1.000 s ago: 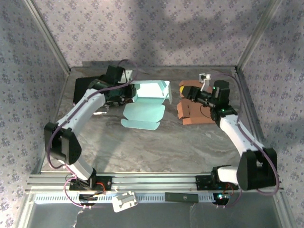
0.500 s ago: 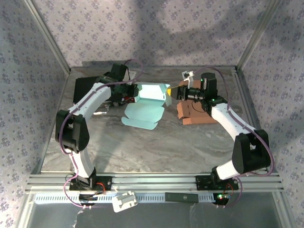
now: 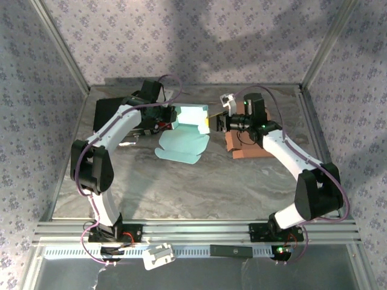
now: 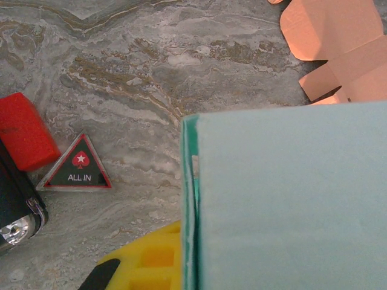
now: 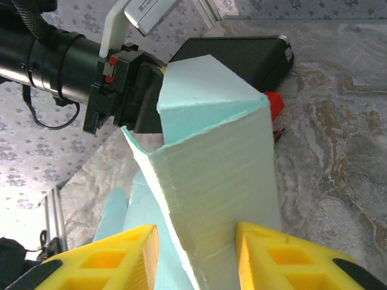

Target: Fold the paper box

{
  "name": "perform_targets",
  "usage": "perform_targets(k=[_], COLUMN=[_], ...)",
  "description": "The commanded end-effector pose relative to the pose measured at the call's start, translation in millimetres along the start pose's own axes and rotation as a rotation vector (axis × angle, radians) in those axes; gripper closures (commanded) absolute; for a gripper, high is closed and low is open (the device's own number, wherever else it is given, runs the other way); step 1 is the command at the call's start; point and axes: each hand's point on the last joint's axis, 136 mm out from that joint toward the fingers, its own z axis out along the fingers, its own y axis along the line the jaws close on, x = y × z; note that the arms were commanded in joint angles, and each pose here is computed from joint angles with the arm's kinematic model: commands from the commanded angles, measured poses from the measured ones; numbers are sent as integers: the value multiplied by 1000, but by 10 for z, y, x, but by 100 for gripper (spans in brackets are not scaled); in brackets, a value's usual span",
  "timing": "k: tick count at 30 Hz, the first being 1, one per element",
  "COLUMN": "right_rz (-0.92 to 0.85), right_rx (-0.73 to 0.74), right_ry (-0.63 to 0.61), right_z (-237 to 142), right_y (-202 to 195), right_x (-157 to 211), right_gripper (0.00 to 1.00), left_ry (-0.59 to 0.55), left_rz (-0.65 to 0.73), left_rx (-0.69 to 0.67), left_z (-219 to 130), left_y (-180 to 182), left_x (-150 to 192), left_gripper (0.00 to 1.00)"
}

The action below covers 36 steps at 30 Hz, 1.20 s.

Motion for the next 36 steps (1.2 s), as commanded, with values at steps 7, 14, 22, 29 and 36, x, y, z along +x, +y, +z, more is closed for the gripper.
perform_targets(k=[7,14,22,29,36], right_rz=[-124,-220,-245,-231,-230], right_rx=[325,614,796,856,876], right_ry=[38,42,36,7,-5], right_z=[129,209,324,337,340], right_y=[-171,-318,-423,-462,-495], right_x=[-128,-185,-173,-214,-270], right_gripper=[55,61,80,94,76], left_ry=[-66,-44,-42,-36,-29], left_rz=[8,21,38,36,29], left_rx=[-59,-110,-132,-141,-155], left_z=[-307,-319,-354,-368,-343], left_y=[-169,-224,-289,-318,-315], left_x=[-144,-55,-30,0,18], left_gripper=[100,100,100,100,100])
